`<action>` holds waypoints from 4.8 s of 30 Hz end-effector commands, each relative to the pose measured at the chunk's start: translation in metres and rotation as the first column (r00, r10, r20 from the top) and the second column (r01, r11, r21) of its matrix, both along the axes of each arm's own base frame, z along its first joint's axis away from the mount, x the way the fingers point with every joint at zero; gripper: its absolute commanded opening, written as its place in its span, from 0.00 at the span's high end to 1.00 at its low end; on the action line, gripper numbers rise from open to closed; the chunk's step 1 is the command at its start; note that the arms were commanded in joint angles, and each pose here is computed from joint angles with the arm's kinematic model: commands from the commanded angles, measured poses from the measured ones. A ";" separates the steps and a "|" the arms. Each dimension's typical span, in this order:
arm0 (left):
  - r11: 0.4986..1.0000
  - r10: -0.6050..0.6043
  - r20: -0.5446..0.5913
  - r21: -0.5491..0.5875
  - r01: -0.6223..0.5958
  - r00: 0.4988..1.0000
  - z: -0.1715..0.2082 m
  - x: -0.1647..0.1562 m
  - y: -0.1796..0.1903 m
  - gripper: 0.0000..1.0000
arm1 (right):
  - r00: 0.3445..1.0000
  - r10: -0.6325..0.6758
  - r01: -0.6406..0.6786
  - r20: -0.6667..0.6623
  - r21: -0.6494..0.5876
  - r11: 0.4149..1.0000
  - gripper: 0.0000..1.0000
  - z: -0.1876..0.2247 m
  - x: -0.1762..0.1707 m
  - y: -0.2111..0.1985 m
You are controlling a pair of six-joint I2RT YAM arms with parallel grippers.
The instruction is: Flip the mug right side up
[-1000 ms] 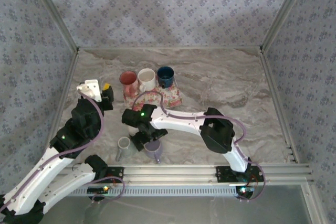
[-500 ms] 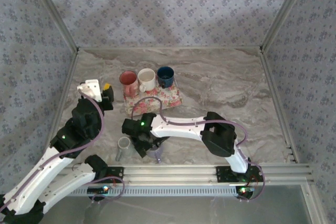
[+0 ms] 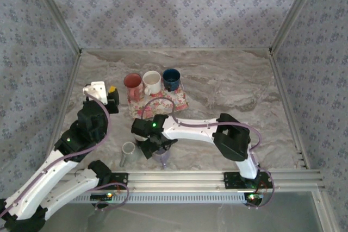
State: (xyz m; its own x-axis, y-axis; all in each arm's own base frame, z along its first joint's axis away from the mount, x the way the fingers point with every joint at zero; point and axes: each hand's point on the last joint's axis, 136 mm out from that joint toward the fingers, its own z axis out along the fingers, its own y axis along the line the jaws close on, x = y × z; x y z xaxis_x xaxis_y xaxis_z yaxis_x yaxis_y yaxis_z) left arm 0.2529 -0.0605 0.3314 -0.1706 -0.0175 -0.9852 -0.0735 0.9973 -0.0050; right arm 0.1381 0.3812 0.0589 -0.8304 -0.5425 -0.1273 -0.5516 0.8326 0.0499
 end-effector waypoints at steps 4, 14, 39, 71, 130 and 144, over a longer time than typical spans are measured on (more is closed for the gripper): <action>1.000 0.001 0.014 0.007 -0.001 1.000 0.002 0.001 -0.001 0.50 | 0.999 -0.039 0.039 -0.005 0.018 0.999 0.09 0.010 0.002 -0.018; 1.000 -0.011 0.007 0.010 0.011 1.000 -0.001 0.002 -0.004 0.49 | 0.999 0.048 -0.047 0.012 -0.024 0.999 0.27 0.028 0.009 -0.046; 0.847 -0.530 -0.220 -0.097 0.522 0.819 -0.026 -0.005 -0.114 0.29 | 0.868 -0.491 0.333 0.076 0.645 0.688 0.41 0.145 0.121 -0.128; -0.220 -0.894 0.405 -0.770 0.599 0.192 0.034 -0.049 -0.231 0.17 | 0.801 -0.554 -0.208 0.228 0.973 0.099 0.40 0.360 0.107 -0.156; 0.441 -0.863 -0.023 -0.521 0.731 0.504 -0.021 -0.028 -0.193 1.00 | 0.685 -0.648 -0.097 0.333 0.923 0.372 0.00 0.298 0.101 -0.177; 0.742 -0.669 -0.393 -0.313 0.593 0.631 -0.117 0.019 -0.229 1.00 | 0.638 -0.693 -0.031 0.337 0.910 0.414 0.00 0.277 0.100 -0.198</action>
State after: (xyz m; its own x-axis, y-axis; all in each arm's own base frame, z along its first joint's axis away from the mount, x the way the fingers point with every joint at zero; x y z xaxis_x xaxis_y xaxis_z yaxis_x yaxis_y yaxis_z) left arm 0.2498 -0.2767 0.1783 -0.7093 0.1668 -0.6849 0.5164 0.7844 -0.3437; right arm 0.2392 0.1930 0.3380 -0.4382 0.4282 -0.7903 -0.4365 0.6672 0.6035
